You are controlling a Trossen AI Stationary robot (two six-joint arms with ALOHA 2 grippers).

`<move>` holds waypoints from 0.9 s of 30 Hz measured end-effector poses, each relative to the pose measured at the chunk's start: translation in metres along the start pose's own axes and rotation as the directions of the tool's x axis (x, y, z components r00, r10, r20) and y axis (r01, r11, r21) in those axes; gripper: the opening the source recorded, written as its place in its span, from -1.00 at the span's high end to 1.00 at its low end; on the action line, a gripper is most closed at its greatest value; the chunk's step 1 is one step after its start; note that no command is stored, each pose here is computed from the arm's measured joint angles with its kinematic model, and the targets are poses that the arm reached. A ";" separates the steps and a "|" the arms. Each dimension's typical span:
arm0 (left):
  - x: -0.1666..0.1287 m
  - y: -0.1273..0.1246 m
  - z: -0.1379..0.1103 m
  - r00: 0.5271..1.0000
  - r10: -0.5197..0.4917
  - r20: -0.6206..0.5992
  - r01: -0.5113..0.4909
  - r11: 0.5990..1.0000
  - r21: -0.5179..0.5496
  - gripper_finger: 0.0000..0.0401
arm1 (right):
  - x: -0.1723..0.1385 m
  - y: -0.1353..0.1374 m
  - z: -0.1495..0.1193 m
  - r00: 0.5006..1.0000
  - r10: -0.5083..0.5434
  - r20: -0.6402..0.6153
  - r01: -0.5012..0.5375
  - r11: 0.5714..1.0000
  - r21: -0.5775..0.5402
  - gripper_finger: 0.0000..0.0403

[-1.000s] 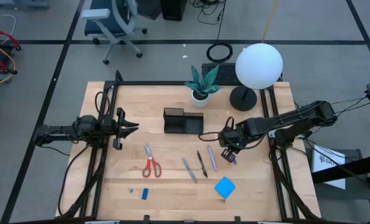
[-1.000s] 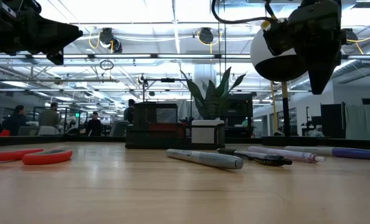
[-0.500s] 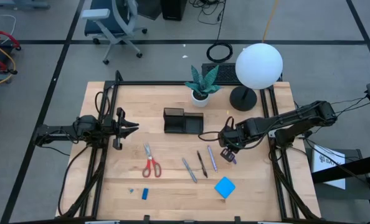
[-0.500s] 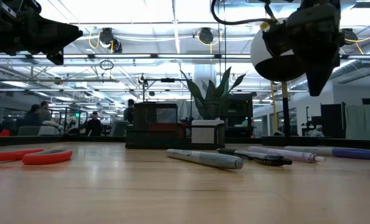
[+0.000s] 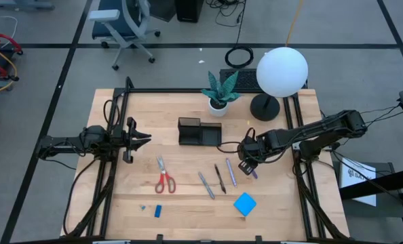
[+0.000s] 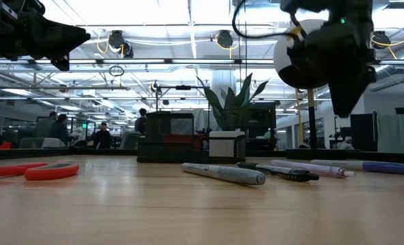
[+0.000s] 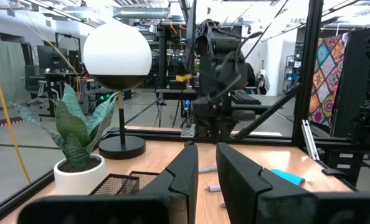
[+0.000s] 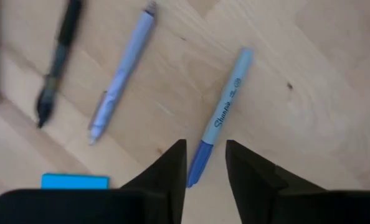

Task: Pick and place office supplies into organizer
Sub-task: Put the blue marker into the black desk organizer

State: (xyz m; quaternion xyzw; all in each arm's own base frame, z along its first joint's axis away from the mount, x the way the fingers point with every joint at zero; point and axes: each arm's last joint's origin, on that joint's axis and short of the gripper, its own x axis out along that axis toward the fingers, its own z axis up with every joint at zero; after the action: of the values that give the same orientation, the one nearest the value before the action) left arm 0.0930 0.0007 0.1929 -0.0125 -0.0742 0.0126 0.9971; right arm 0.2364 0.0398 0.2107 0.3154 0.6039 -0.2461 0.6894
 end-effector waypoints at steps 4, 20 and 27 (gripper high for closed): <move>0.000 0.000 0.000 1.000 0.000 0.000 0.000 1.000 0.000 0.67 | 0.019 -0.006 -0.002 0.999 0.046 -0.015 -0.045 0.998 0.043 0.40; 0.000 0.000 0.000 1.000 0.000 0.000 0.000 1.000 0.000 0.67 | 0.039 -0.012 -0.003 0.998 0.061 -0.001 -0.061 0.998 0.035 0.41; 0.000 0.000 0.000 1.000 0.001 0.000 -0.001 1.000 0.000 0.67 | 0.054 -0.011 -0.001 0.999 0.012 -0.040 -0.011 1.000 0.015 0.41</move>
State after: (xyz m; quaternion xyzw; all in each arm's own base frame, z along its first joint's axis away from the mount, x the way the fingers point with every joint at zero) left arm 0.0930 0.0008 0.1929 -0.0126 -0.0744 0.0128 0.9971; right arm 0.2360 0.0358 0.1559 0.3290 0.6138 -0.2404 0.6762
